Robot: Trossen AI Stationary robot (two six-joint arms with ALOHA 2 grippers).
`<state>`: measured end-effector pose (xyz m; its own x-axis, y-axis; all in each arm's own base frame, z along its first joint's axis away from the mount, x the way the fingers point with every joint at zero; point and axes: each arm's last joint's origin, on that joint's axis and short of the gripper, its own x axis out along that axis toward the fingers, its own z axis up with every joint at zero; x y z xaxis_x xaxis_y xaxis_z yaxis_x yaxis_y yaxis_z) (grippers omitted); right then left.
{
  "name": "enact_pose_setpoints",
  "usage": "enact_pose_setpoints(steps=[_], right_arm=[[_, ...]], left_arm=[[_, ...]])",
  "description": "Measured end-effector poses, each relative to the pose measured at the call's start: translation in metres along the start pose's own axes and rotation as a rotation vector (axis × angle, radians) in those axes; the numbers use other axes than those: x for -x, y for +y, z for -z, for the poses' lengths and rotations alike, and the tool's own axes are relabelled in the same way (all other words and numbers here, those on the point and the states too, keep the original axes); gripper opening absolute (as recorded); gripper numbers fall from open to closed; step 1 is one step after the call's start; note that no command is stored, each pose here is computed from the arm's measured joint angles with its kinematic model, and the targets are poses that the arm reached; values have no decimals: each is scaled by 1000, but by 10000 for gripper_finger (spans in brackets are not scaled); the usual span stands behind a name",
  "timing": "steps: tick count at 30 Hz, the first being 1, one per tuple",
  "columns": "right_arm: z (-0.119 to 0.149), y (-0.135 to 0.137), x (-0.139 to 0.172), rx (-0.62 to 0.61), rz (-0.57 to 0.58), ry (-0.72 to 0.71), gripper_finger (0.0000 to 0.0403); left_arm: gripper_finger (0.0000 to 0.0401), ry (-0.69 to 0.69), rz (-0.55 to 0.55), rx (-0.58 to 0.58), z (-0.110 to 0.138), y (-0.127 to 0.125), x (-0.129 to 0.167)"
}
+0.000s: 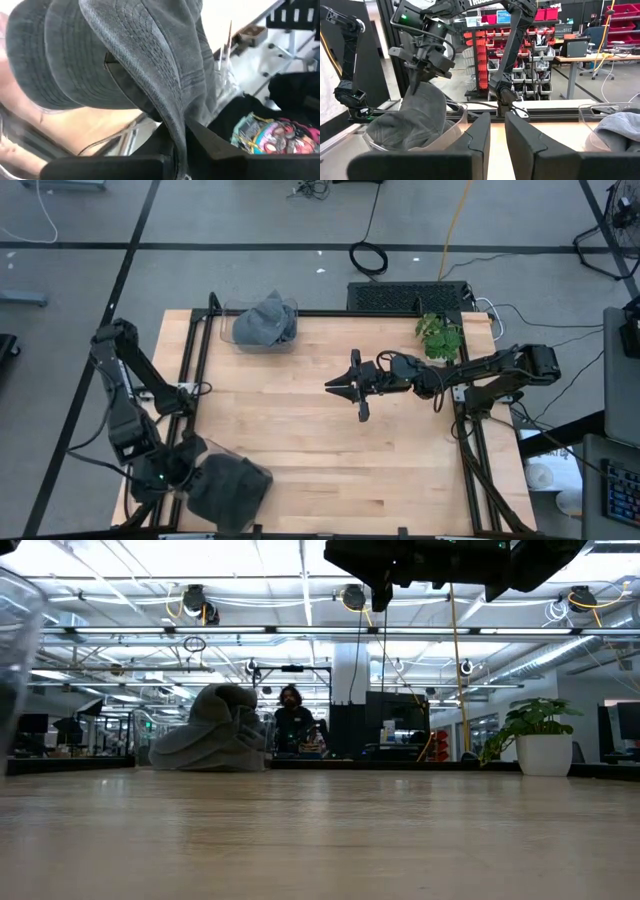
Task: Pick & Place hat
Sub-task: Put the black cap into the bottom transparent bin
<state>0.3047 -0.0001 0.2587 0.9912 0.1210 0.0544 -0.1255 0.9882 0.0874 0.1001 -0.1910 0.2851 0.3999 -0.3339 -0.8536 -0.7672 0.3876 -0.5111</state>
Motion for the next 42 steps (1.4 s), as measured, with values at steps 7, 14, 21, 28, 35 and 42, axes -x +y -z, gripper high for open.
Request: enact_pose_setpoints(steps=[7, 14, 21, 28, 35, 42], right_arm=[[0, 0, 0, 3, 0, 0, 45], [0, 0, 0, 2, 3, 4, 45], [1, 0, 0, 2, 4, 7, 45], [1, 0, 0, 2, 4, 7, 45], [1, 0, 0, 2, 8, 6, 45], [1, 0, 0, 2, 9, 6, 45]], left_arm=[[9, -9, 142, -22, -10, -7, 16], [9, -80, 155, -72, -28, 1, 34], [9, -152, 96, -80, -41, 9, 39], [9, -85, 106, -90, -34, 1, 31], [9, -76, 55, -130, -30, -1, 21], [9, -31, -31, -56, -30, 12, -2]])
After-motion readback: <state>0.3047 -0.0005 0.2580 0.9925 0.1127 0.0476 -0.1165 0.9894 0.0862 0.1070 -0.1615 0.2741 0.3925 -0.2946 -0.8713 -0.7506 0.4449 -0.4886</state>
